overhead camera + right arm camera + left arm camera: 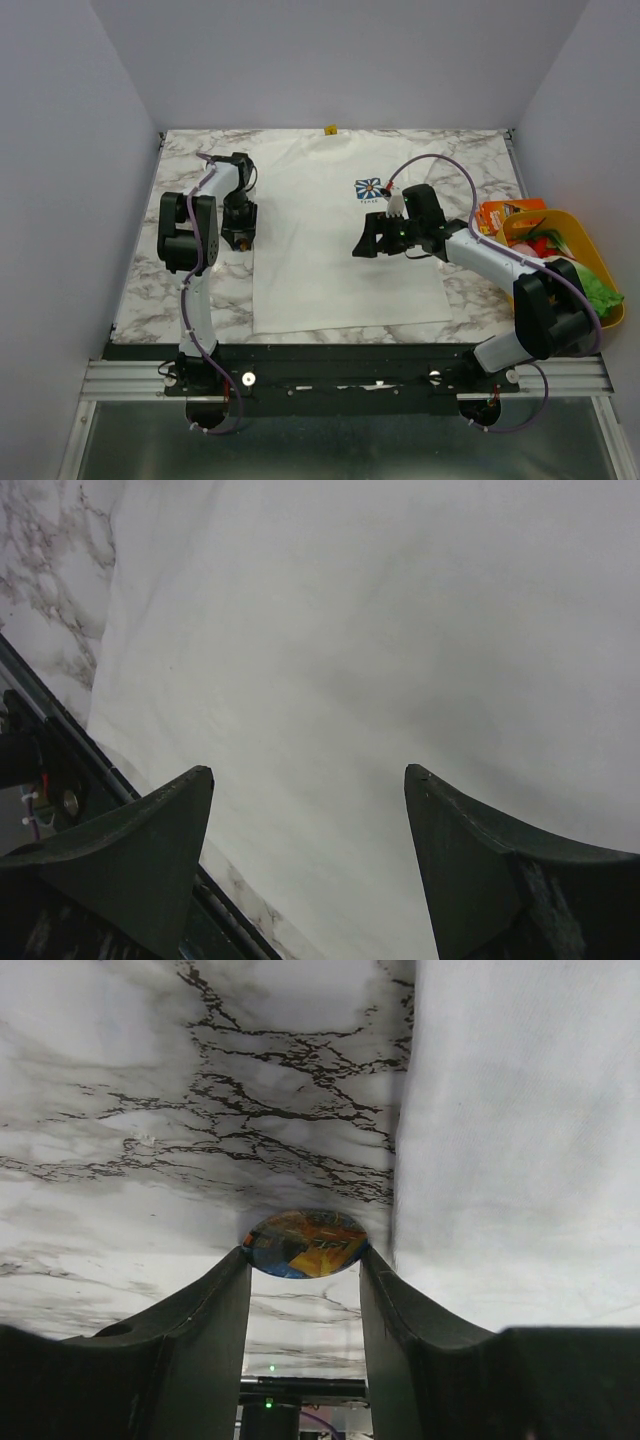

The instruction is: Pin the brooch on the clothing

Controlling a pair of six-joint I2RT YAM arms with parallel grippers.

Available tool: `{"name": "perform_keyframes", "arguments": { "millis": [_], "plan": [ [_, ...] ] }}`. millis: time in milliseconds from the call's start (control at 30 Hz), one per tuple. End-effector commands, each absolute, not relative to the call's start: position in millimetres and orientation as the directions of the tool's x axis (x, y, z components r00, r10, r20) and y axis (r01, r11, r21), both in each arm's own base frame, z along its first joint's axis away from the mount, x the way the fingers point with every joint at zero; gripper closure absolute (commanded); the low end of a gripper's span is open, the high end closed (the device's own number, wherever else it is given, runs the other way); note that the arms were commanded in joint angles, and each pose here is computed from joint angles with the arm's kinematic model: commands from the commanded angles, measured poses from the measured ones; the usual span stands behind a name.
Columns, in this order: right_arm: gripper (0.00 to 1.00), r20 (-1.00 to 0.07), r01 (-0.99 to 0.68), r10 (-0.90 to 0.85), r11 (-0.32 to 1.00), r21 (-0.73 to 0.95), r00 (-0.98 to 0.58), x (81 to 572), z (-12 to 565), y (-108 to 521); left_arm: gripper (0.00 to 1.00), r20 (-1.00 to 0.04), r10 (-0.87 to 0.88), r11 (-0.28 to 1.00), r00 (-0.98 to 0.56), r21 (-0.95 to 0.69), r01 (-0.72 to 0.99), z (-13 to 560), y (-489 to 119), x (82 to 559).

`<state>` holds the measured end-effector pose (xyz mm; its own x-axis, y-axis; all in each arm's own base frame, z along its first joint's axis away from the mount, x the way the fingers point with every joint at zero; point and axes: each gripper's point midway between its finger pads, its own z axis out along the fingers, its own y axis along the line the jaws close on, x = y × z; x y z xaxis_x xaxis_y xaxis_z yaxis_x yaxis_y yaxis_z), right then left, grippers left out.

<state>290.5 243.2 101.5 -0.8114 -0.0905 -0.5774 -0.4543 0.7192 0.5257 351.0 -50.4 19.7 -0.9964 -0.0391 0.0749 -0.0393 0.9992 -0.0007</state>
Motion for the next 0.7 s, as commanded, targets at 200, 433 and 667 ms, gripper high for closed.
{"name": "perform_keyframes", "arguments": {
  "millis": [200,433,667],
  "plan": [
    [0.14,-0.577,-0.472,-0.114,0.712,0.520,-0.809,286,103,244,0.67,-0.039,-0.042,0.999,-0.998,-0.014,-0.041,42,-52,367],
    [0.14,-0.603,-0.493,-0.116,0.706,0.508,-0.789,290,114,245,0.67,-0.204,-0.061,0.997,-0.977,-0.054,-0.051,100,-57,386],
    [0.14,-0.677,-0.549,-0.098,0.674,0.493,-0.729,299,147,251,0.69,-0.377,-0.063,0.953,-0.924,-0.298,0.056,161,-105,396]
  ]
}}
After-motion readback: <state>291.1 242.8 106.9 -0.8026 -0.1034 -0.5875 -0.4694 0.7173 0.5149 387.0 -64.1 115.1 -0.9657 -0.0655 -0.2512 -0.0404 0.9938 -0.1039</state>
